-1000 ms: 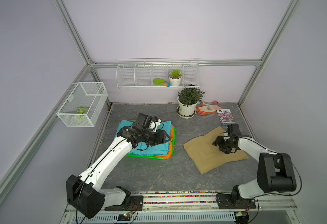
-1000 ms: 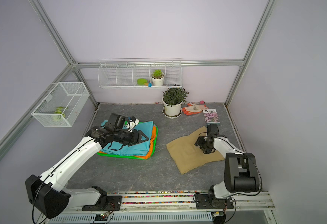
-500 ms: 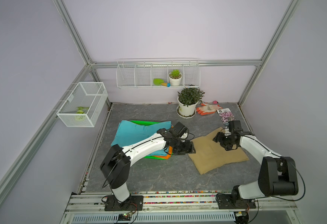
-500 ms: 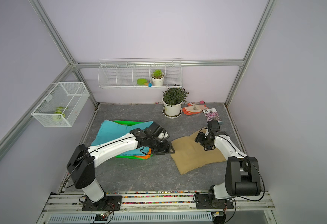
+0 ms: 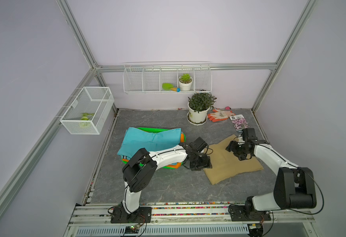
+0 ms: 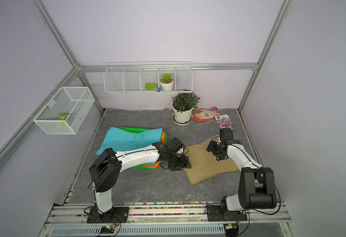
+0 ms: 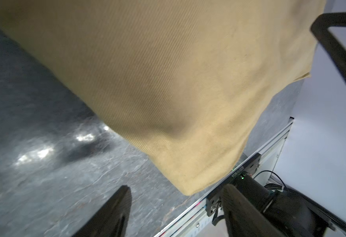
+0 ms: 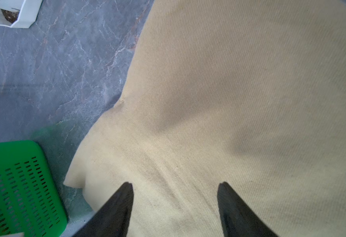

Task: Put the folded long pants in the basket
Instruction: Pick up the long pant at the center of the board.

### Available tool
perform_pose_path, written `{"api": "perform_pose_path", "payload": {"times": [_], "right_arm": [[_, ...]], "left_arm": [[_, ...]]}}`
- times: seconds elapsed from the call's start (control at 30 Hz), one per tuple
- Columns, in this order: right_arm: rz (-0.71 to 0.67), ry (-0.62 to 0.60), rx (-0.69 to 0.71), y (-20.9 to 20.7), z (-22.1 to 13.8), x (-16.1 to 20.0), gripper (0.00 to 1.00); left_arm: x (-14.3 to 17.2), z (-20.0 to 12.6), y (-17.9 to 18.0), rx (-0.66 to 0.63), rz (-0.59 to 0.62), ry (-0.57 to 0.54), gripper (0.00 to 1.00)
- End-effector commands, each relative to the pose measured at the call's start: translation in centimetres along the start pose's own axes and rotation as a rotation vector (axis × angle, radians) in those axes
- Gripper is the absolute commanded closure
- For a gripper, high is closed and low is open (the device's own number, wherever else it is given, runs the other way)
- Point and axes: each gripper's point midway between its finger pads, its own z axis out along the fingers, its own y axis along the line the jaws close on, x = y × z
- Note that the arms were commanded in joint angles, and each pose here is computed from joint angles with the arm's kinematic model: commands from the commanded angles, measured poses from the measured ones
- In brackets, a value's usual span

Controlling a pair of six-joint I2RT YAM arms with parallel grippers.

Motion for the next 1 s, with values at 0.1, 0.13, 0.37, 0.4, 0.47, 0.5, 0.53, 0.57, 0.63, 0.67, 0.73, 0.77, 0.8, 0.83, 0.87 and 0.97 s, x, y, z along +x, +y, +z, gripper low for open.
{"api": "perform_pose_path", "payload": {"times": [0.1, 0.13, 0.37, 0.4, 0.47, 0.5, 0.53, 0.57, 0.63, 0.67, 0.73, 0.77, 0.8, 0.83, 0.87, 0.97], "right_arm": [[-0.021, -0.009, 0.016, -0.3, -0.8, -0.1, 0.30], [-0.020, -0.008, 0.015, -0.3, -0.8, -0.1, 0.29], [-0.022, -0.014, 0.022, -0.5, -0.9, -0.3, 0.29], [-0.021, -0.018, 0.028, -0.7, -0.9, -0.4, 0.29], [-0.008, -0.027, 0.047, -1.2, -1.1, -1.0, 0.29], [0.004, -0.033, 0.055, -1.6, -1.1, -1.3, 0.29], [0.018, -0.037, 0.063, -1.9, -1.2, -1.8, 0.29], [0.032, -0.040, 0.067, -2.3, -1.2, -2.3, 0.29], [0.062, -0.039, 0.075, -2.9, -1.2, -3.0, 0.29], [0.070, -0.043, 0.078, -3.1, -1.3, -3.4, 0.29], [0.084, -0.057, 0.085, -3.5, -1.7, -4.2, 0.29], [0.090, -0.066, 0.088, -3.7, -1.9, -4.7, 0.29], [0.092, -0.072, 0.092, -3.9, -2.1, -5.0, 0.28], [0.097, -0.084, 0.100, -4.3, -2.4, -5.6, 0.28], [0.105, -0.098, 0.114, -5.0, -2.6, -6.2, 0.27], [0.138, -0.101, 0.148, -7.2, -2.1, -7.7, 0.25]], "left_arm": [[0.1, 1.8, 2.5, -0.087, -0.049, 0.011, 0.27], [0.2, 2.1, 2.8, -0.096, -0.055, 0.019, 0.27], [-0.7, 4.6, 3.8, -0.136, -0.076, 0.029, 0.28], [-0.9, 4.8, 4.0, -0.146, -0.080, 0.024, 0.29], [-1.1, 5.6, 4.5, -0.171, -0.091, 0.033, 0.31], [-1.2, 5.8, 4.7, -0.184, -0.094, 0.034, 0.32], [-1.6, 6.1, 5.0, -0.202, -0.095, 0.029, 0.34], [-1.9, 6.4, 5.5, -0.217, -0.099, 0.027, 0.39], [-2.7, 6.7, 6.6, -0.254, -0.108, 0.027, 0.52], [-3.3, 6.6, 7.2, -0.268, -0.113, 0.022, 0.60], [-4.1, 6.2, 8.6, -0.284, -0.131, 0.014, 0.74], [-4.6, 5.7, 9.1, -0.284, -0.139, 0.009, 0.80], [-4.9, 5.3, 9.5, -0.286, -0.141, 0.007, 0.85], [-5.4, 4.8, 10.1, -0.294, -0.145, 0.001, 0.90], [-5.8, 4.2, 10.5, -0.306, -0.141, -0.004, 0.94], [-6.9, 2.8, 11.3, -0.333, -0.128, -0.008, 0.97]]}}
